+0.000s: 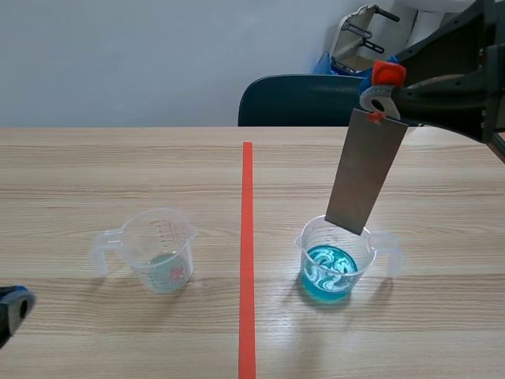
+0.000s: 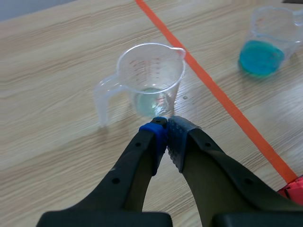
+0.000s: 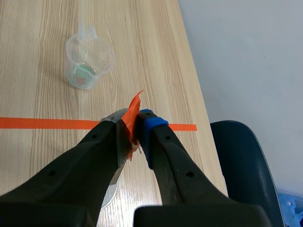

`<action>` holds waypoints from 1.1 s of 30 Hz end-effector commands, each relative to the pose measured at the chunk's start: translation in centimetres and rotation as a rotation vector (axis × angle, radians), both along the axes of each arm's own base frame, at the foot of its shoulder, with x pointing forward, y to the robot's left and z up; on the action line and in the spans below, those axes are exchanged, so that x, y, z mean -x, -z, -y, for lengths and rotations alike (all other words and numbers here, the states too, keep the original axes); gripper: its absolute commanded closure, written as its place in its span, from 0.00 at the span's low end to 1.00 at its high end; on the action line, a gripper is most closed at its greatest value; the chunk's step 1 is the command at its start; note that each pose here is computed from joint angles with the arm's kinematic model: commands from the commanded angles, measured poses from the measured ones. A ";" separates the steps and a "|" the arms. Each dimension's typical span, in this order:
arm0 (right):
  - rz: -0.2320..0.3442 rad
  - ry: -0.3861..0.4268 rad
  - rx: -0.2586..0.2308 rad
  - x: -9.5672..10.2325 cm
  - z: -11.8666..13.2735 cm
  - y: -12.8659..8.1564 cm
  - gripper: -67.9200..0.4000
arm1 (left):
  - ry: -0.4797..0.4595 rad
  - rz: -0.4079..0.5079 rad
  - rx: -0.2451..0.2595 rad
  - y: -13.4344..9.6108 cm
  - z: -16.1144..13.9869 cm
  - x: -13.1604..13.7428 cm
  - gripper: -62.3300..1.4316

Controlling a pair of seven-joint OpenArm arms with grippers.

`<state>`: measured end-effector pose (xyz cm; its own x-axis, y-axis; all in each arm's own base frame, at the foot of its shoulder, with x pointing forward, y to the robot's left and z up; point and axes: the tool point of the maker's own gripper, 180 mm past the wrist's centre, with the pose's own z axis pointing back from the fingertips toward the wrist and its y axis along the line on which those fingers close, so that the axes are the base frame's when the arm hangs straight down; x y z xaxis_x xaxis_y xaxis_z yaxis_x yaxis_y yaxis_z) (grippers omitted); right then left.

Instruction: Do the redox reaction experiment

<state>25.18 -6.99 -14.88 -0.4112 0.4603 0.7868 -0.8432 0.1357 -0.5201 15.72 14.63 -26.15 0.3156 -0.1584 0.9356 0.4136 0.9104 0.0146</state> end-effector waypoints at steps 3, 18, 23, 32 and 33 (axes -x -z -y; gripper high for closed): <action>0.014 -0.016 -0.021 0.2 -0.3 -0.9 0.98 | -0.049 0.021 0.026 -1.6 -0.8 -0.1 0.93; 0.014 -0.017 -0.023 0.2 -0.4 -0.9 0.98 | -0.045 0.055 0.057 -4.7 -0.1 0.3 0.93; 0.014 -0.017 -0.023 0.2 -0.4 -0.9 0.98 | -0.045 0.055 0.057 -4.7 -0.1 0.3 0.77; 0.015 -0.017 -0.022 0.2 -0.4 -0.9 0.98 | -0.046 0.056 0.057 -4.7 -0.1 0.3 0.00; 0.015 -0.017 -0.022 0.2 -0.4 -0.9 0.98 | -0.046 0.056 0.057 -4.7 -0.1 0.3 0.00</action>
